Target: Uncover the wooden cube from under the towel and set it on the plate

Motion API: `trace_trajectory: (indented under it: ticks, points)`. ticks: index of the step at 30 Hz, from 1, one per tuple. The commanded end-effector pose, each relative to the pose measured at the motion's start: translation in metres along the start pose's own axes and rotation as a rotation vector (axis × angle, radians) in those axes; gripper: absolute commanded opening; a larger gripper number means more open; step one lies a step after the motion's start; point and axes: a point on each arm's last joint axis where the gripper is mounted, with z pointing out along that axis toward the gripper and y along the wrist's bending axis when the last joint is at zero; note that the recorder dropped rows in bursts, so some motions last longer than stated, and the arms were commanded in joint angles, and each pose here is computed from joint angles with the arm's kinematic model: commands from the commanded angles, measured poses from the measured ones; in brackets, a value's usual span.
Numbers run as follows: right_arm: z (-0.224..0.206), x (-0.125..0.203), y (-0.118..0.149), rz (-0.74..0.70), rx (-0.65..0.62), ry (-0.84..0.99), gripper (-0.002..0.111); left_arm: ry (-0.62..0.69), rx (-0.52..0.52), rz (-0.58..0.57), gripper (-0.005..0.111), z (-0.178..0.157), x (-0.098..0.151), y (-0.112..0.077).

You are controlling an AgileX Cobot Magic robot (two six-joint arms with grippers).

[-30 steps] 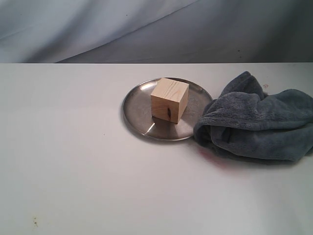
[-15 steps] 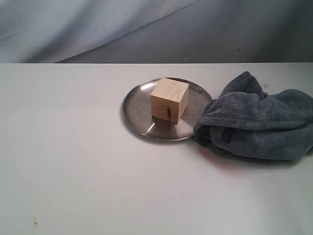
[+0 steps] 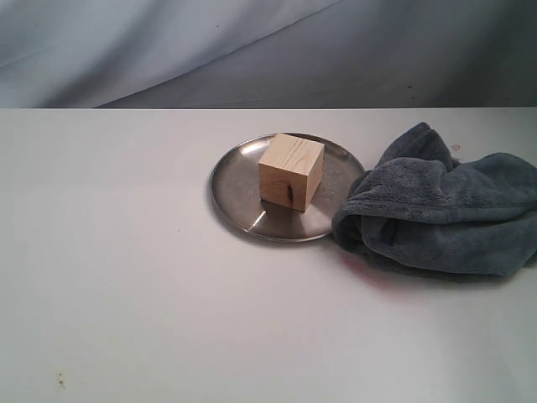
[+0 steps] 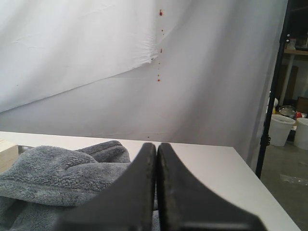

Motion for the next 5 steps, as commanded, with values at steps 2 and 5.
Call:
trace_trajectory:
  ticks: [2,5]
  points:
    - [-0.0002,0.0001,-0.0002,0.0,0.005,-0.009,0.001,-0.011,-0.003,-0.007,0.0,-0.0001,0.0003,0.0002]
    - [-0.0002,0.0001,-0.0002,0.0,0.005,-0.009,0.001,-0.011,-0.003,-0.007,0.0,-0.0001,0.0003,0.0002]
